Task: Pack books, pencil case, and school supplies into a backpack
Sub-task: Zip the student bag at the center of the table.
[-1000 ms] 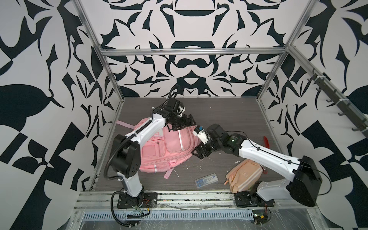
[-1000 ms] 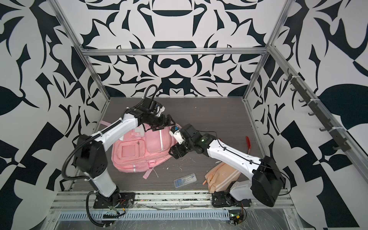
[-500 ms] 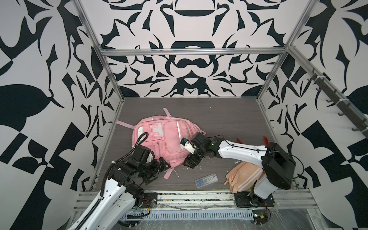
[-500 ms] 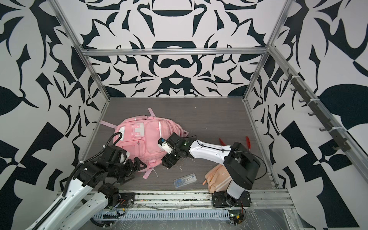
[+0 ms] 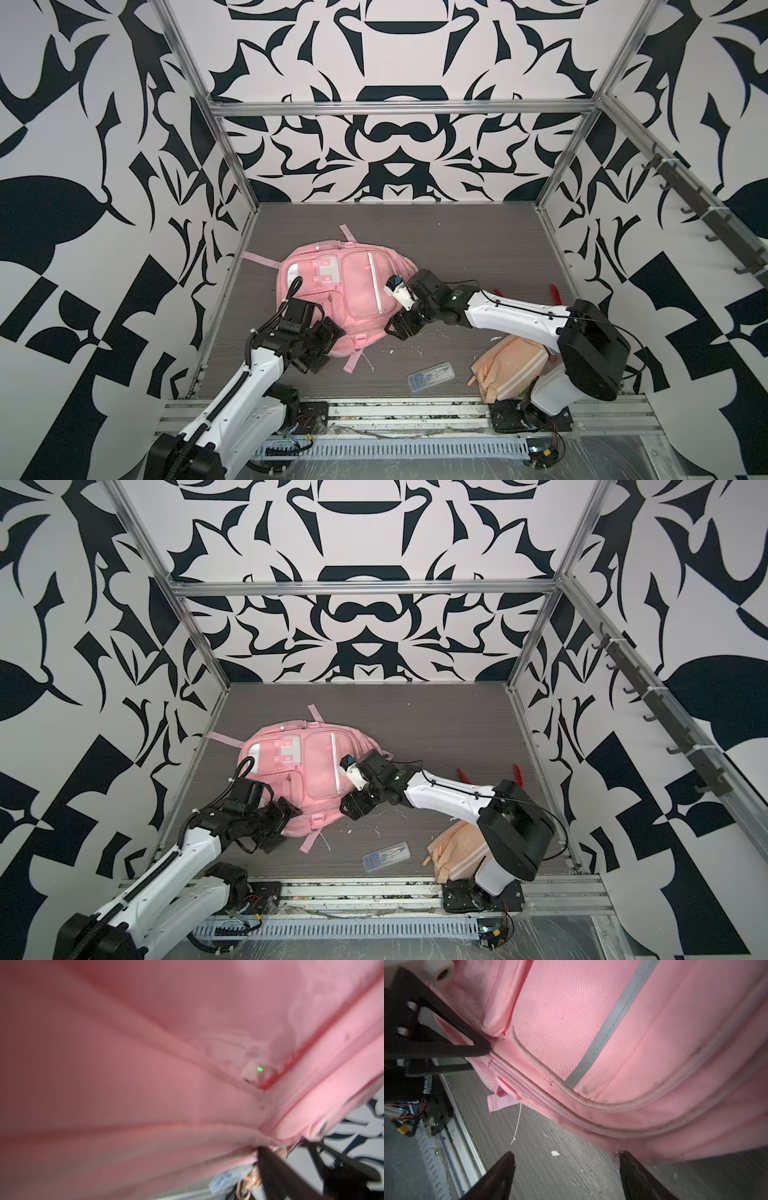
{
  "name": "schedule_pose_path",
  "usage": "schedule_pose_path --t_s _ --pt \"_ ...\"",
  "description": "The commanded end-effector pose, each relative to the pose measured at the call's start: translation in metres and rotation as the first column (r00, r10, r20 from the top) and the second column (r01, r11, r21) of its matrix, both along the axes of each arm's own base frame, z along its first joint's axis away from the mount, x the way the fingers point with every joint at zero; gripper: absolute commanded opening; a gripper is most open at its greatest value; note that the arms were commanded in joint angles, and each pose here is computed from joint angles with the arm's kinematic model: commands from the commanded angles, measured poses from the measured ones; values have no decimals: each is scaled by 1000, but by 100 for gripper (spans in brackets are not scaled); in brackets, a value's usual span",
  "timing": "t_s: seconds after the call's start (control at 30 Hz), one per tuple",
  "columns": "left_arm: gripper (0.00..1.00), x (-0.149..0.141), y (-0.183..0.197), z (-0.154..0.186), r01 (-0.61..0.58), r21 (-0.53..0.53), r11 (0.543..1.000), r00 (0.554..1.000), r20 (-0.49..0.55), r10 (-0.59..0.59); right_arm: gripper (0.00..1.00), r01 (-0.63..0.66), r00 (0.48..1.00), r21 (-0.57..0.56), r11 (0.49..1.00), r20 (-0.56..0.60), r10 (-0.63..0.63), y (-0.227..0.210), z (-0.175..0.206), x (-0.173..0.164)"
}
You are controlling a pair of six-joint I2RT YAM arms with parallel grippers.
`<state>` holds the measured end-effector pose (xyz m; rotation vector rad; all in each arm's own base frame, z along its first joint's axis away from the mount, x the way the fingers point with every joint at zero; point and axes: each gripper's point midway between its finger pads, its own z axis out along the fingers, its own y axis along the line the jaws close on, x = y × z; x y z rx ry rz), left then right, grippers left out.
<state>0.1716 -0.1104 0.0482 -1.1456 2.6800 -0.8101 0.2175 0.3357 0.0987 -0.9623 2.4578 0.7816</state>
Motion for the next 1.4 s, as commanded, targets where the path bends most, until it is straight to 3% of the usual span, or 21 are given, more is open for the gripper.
schedule_pose_path --t_s 0.0,0.1,0.2,0.33,0.63,0.87,1.07,1.37 --pt "48 26 13 2 -111 30 993 989 103 108 81 63 997 25 998 34 -63 -5 12 6" --pt "31 33 13 1 -115 34 993 986 125 110 82 78 996 28 997 49 -80 -10 18 6" --pt "0 41 5 3 -92 6 996 986 139 90 81 89 994 27 996 58 -90 -15 22 5" --pt "0 53 -9 16 -33 -34 999 988 152 38 81 92 994 30 995 57 -93 -23 24 -1" --pt "0 58 -55 120 96 -211 973 971 235 -45 76 92 993 121 988 62 -100 -25 47 -11" --pt "0 75 -99 163 152 -296 943 959 275 -68 73 88 994 232 969 38 -99 -4 64 -6" --pt "0 99 -135 199 236 -305 923 931 342 -125 80 245 957 277 929 87 -279 -28 71 21" --pt "0 95 -153 198 272 -320 907 930 330 -163 76 418 885 276 866 91 -456 -61 67 57"
